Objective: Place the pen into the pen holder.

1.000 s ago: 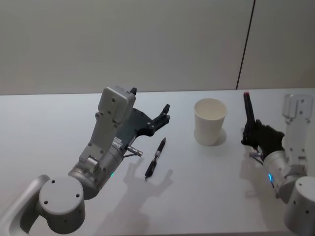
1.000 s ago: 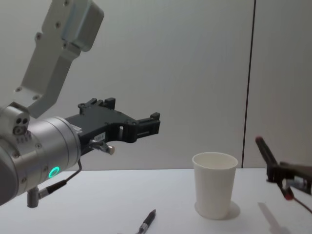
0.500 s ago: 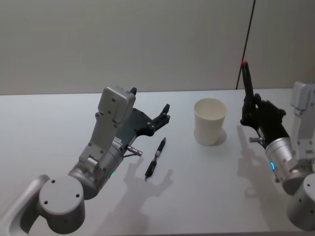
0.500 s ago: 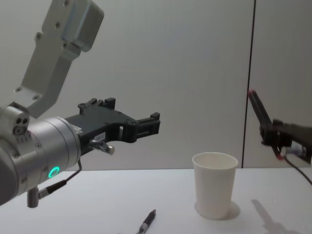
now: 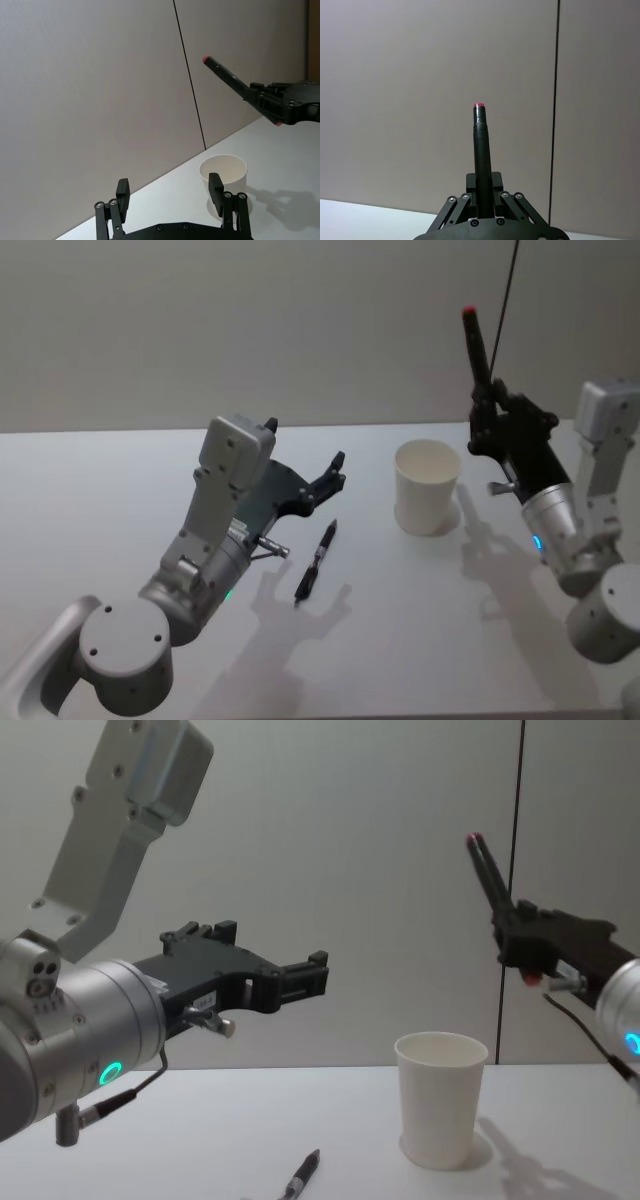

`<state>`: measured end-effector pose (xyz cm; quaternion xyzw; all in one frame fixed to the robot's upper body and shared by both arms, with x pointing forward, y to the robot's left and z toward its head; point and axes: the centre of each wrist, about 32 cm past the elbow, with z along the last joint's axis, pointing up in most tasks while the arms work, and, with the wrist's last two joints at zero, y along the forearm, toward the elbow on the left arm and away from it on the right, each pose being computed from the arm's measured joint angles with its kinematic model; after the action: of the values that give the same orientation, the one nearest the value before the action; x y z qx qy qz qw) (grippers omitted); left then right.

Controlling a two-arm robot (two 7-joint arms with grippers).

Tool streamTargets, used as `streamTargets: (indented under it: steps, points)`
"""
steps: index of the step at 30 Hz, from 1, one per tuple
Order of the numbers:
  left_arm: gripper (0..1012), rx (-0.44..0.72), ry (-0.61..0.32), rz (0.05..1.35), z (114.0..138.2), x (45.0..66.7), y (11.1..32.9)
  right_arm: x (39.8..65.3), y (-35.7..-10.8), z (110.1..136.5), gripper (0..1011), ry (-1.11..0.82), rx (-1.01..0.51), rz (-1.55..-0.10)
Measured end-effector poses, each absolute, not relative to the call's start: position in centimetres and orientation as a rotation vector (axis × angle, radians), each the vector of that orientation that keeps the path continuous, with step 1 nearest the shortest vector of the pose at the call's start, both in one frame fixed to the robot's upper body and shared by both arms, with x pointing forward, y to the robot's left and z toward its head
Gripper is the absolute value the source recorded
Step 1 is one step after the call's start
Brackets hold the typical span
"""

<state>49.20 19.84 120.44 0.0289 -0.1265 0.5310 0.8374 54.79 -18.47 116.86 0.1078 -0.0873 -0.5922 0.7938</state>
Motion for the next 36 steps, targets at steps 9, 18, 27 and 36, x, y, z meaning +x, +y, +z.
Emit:
streamTargets:
  steps: [9, 18, 27, 36]
  points:
    - [1003, 0.061, -0.268, 1.124, 120.4, 49.2, 19.8, 57.8, -18.1, 115.8, 167, -0.252, 0.219, -1.224]
    - [1003, 0.061, -0.268, 1.124, 120.4, 49.2, 19.8, 60.1, -17.5, 114.5, 166, -0.274, 0.180, -1.197]
    - [1003, 0.061, -0.268, 1.124, 120.4, 49.2, 19.8, 61.7, -16.9, 113.1, 167, -0.275, 0.144, -1.175]
    - [1003, 0.061, -0.268, 1.124, 120.4, 49.2, 19.8, 62.5, -16.6, 112.1, 166, -0.275, 0.133, -1.144]
